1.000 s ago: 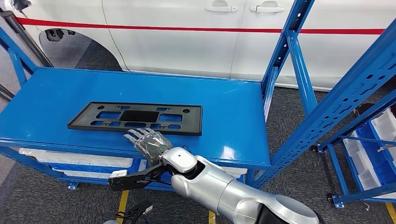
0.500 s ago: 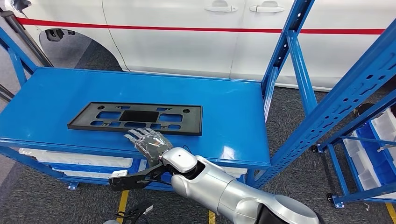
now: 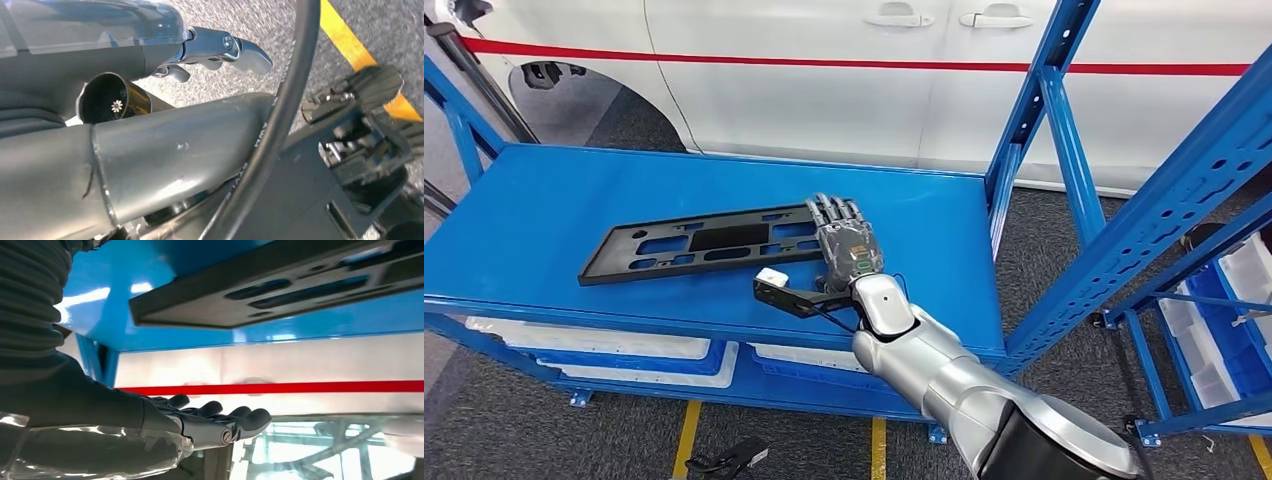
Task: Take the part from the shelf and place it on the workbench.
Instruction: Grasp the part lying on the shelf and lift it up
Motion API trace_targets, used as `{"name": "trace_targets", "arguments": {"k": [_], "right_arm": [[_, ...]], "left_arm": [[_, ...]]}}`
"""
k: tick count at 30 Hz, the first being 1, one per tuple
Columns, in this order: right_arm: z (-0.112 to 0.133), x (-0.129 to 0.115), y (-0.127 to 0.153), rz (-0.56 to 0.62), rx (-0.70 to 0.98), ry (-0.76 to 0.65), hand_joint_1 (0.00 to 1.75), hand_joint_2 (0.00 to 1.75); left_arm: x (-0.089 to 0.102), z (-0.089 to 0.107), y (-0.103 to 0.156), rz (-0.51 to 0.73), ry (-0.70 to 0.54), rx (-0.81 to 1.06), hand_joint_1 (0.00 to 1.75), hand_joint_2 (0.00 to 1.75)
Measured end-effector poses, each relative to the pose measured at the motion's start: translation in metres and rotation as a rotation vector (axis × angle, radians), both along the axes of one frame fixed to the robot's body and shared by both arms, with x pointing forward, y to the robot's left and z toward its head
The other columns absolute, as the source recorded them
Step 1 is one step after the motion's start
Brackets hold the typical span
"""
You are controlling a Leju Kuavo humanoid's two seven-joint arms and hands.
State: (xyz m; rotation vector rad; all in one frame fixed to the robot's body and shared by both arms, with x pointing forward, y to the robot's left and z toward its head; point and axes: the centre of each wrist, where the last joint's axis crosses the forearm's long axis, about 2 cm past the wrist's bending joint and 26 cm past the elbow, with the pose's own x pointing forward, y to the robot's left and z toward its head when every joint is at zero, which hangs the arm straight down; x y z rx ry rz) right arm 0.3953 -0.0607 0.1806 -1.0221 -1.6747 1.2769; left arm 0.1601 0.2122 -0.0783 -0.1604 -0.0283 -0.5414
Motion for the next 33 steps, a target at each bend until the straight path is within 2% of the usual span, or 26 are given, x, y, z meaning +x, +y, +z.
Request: {"name": "trace_targets", "arguments": {"k": [10,14,18,22,33], "right_arm": [[-0.004,0.007,-0.015,-0.05,-0.015,0.015,0.0,1.75],[-0.005,0.008,-0.017,-0.023,-0.046,0.041,0.0,0.0],[-0.005,0.007,-0.013,0.015,-0.071,0.066,0.0,0.0],[-0.003,0.002,-0.002,0.053,-0.085,0.074,0.0,1.75],[0.004,-0.013,0.027,0.096,-0.063,0.108,0.0,1.75]], "left_arm": [[0.0,0.0,0.0,0.018,0.003,-0.018,0.0,0.0],[0.0,0.0,0.002,0.023,0.001,-0.016,0.0,0.0],[0.0,-0.001,0.004,0.02,-0.002,-0.013,0.0,0.0],[0.0,-0.001,0.004,0.014,-0.007,-0.011,0.0,0.0],[0.002,0.001,-0.001,-0.028,-0.021,-0.029,0.0,0.0]]}}
